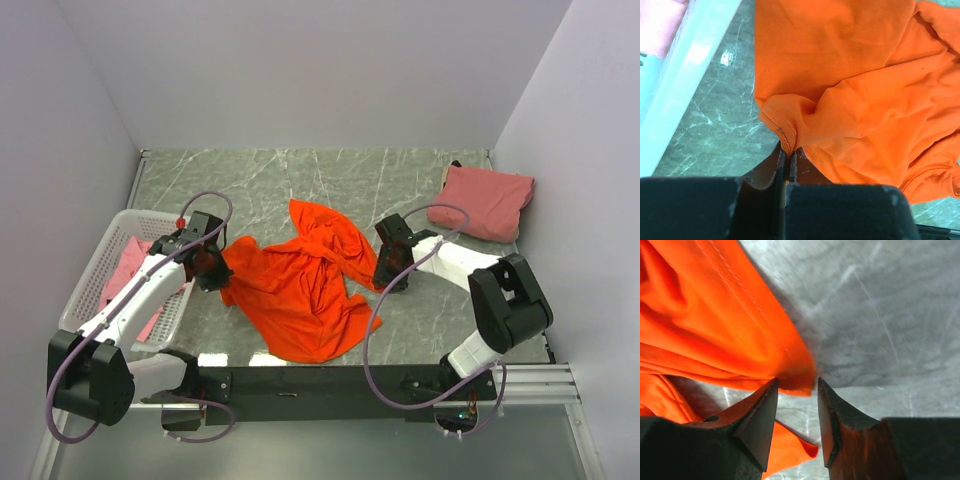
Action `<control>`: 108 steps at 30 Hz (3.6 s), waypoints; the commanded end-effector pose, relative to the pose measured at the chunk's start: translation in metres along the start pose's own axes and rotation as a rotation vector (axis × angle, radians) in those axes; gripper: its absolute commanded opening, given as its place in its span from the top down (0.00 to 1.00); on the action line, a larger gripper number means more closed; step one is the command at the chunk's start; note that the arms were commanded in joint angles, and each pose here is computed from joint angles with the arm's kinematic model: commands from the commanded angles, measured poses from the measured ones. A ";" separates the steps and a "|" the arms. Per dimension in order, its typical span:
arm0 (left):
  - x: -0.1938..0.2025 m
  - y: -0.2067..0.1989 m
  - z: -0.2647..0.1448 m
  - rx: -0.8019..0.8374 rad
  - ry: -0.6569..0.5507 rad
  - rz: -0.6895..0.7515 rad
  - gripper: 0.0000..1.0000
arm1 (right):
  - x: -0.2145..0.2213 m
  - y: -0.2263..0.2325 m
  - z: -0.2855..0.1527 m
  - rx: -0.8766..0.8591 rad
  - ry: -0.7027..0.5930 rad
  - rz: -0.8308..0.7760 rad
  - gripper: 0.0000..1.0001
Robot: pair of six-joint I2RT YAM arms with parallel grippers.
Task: Fold and stack the t-shirts
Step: Flatten the tshirt out
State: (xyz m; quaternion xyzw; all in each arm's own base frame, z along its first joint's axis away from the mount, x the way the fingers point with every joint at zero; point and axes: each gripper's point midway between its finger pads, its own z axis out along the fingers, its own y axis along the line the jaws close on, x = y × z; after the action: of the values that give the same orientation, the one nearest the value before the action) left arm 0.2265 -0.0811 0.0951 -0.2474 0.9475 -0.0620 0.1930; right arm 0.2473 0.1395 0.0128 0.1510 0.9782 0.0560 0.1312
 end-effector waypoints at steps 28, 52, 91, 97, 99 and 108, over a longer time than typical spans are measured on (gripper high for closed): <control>-0.275 -0.106 -0.021 -0.014 -0.391 0.095 0.99 | -0.111 -0.094 -0.171 0.144 -0.449 0.164 1.00; -0.066 -0.053 0.009 -0.044 -0.234 0.188 0.33 | -0.108 -0.072 -0.140 0.034 -0.360 0.174 1.00; 0.013 0.024 0.092 -0.235 -0.095 0.052 0.82 | -0.088 -0.076 -0.133 0.008 -0.346 0.182 1.00; 0.008 0.019 0.082 -0.216 -0.098 0.065 0.99 | -0.091 -0.075 -0.135 0.007 -0.354 0.181 1.00; -0.003 0.007 0.066 -0.180 -0.118 0.064 0.99 | -0.096 -0.074 -0.139 0.010 -0.369 0.177 1.00; -0.109 -0.053 -0.052 0.011 -0.357 0.008 0.99 | -0.151 -0.050 -0.167 -0.013 -0.425 0.123 1.00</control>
State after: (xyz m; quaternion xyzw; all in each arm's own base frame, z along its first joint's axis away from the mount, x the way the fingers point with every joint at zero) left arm 0.3058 -0.0857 0.1353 -0.2470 0.9167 -0.0065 0.3141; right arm 0.2999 0.0363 0.1725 0.2304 0.9262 0.0380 0.2960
